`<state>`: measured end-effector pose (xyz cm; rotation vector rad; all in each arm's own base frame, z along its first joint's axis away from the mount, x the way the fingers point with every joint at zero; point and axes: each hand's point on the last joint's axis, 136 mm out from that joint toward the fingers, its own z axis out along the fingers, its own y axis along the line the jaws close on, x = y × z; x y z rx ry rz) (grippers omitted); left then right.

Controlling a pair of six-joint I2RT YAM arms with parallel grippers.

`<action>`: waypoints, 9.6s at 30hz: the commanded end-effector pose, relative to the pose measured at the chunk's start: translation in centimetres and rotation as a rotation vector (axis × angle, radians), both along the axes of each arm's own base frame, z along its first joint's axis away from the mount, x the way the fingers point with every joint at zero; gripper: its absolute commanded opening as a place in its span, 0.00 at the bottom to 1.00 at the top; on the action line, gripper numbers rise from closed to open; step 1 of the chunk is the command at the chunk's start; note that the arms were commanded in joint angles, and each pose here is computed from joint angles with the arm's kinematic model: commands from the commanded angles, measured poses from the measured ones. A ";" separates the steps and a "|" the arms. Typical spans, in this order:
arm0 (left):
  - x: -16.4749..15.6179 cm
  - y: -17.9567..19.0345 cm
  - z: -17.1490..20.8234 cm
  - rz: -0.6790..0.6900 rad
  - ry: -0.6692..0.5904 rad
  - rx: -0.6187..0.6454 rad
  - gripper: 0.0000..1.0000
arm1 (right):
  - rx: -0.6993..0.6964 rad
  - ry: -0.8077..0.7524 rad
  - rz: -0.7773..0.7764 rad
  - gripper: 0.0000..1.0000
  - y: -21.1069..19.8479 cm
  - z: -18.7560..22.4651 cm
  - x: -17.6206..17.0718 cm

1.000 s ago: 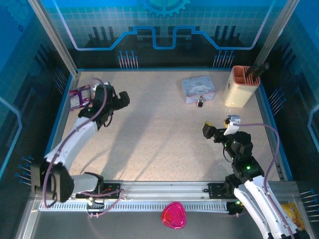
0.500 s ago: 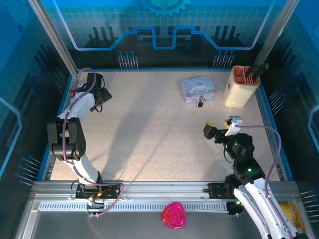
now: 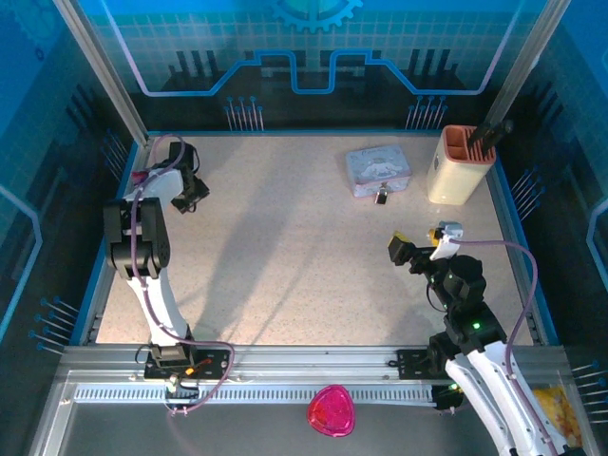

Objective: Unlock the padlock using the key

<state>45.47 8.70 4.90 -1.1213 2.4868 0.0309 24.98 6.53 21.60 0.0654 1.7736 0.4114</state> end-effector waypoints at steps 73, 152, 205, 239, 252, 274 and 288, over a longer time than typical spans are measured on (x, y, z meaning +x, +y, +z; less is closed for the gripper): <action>1.0 2.8 -3.5 0.056 0.145 -0.006 0.24 | 0.049 -0.057 -0.006 1.00 -0.3 1.5 -0.6; -23.4 -42.8 20.9 -1.097 -0.560 -0.766 0.00 | -0.137 0.140 0.784 0.48 15.2 3.0 -6.0; -24.9 -43.1 21.0 -1.103 -0.472 -0.823 0.00 | -0.218 0.126 0.828 0.17 17.1 1.2 -5.0; -23.9 -43.4 19.8 -1.123 -0.423 -0.700 0.00 | -0.180 0.156 0.686 0.18 14.6 -1.9 -5.8; -24.8 -43.7 19.9 -1.138 -0.392 -0.741 0.00 | -0.178 -0.068 0.765 0.42 15.4 1.6 -6.9; -25.8 -43.7 20.1 -1.183 -0.355 -0.752 0.00 | -0.292 -0.267 0.796 0.34 17.0 1.3 -6.8; -25.9 -43.8 20.2 -1.187 -0.347 -0.755 0.00 | -0.294 -0.263 0.763 0.20 16.6 1.2 -6.4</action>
